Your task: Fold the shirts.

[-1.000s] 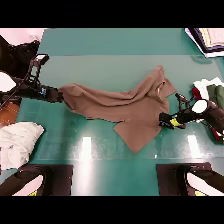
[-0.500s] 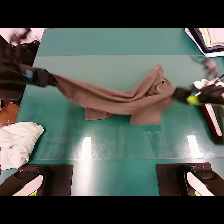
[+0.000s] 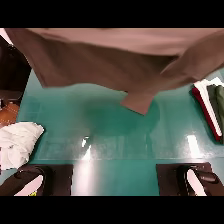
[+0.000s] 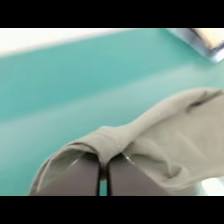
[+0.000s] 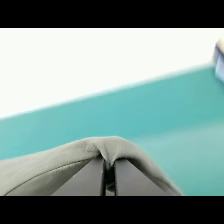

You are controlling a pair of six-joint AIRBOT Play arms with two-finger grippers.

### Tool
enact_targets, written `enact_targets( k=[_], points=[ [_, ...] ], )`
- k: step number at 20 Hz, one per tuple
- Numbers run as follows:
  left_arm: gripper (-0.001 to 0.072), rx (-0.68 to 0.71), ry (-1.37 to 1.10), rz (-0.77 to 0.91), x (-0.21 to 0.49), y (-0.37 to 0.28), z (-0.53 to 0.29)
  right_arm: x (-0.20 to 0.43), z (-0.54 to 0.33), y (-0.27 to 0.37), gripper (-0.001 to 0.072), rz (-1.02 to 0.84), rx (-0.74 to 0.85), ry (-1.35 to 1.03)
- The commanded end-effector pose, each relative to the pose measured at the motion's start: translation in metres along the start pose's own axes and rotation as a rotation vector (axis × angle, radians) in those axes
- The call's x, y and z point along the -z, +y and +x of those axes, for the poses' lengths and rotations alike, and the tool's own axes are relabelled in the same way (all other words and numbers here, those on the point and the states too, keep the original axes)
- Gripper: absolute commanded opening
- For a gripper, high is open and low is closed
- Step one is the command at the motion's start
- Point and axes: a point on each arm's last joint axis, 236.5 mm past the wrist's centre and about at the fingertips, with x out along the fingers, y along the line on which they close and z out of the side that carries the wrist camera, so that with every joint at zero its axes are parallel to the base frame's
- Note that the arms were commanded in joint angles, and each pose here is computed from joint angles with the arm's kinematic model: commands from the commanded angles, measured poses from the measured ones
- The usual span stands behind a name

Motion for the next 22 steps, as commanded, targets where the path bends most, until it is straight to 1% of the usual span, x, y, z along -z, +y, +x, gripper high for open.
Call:
enact_targets(
  k=[1, 5, 8, 11, 13, 15, 17, 19, 20, 22],
  points=[
    [0.0029, 0.035, -0.164, 0.038, -0.039, -0.033, -0.058, -0.047, -0.054, 0.020, 0.0025, -0.069, 0.004, -0.148],
    [0.0029, 0.057, -0.263, 0.035, -0.051, -0.058, -0.111, -0.070, -0.084, 0.026, 0.0025, -0.148, 0.061, -0.183],
    [0.0029, 0.112, -0.255, 0.034, -0.046, -0.075, -0.121, -0.076, -0.085, 0.017, 0.0025, -0.173, 0.135, -0.129],
    [0.0029, 0.106, -0.108, 0.001, -0.012, -0.064, -0.095, -0.070, -0.067, -0.004, 0.0025, -0.162, 0.205, -0.004],
    [0.0028, 0.070, 0.072, -0.048, 0.035, -0.041, -0.059, -0.057, -0.043, -0.029, 0.0025, -0.115, 0.241, 0.110],
    [0.0028, 0.024, 0.257, -0.111, 0.094, -0.013, -0.020, -0.027, -0.011, -0.056, 0.0024, -0.054, 0.257, 0.265],
    [0.0029, -0.029, 0.409, -0.185, 0.159, 0.017, 0.019, 0.025, 0.025, -0.081, 0.0024, 0.038, 0.233, 0.470],
    [0.0029, -0.056, 0.516, -0.260, 0.222, 0.035, 0.048, 0.087, 0.054, -0.105, 0.0024, 0.097, 0.243, 0.697],
    [0.0029, -0.072, 0.551, -0.298, 0.253, 0.044, 0.062, 0.115, 0.068, -0.111, 0.0024, 0.097, 0.231, 0.795],
    [0.0029, -0.114, 0.557, -0.346, 0.299, 0.062, 0.084, 0.160, 0.101, -0.110, 0.0024, 0.059, 0.189, 0.909]
  ],
)
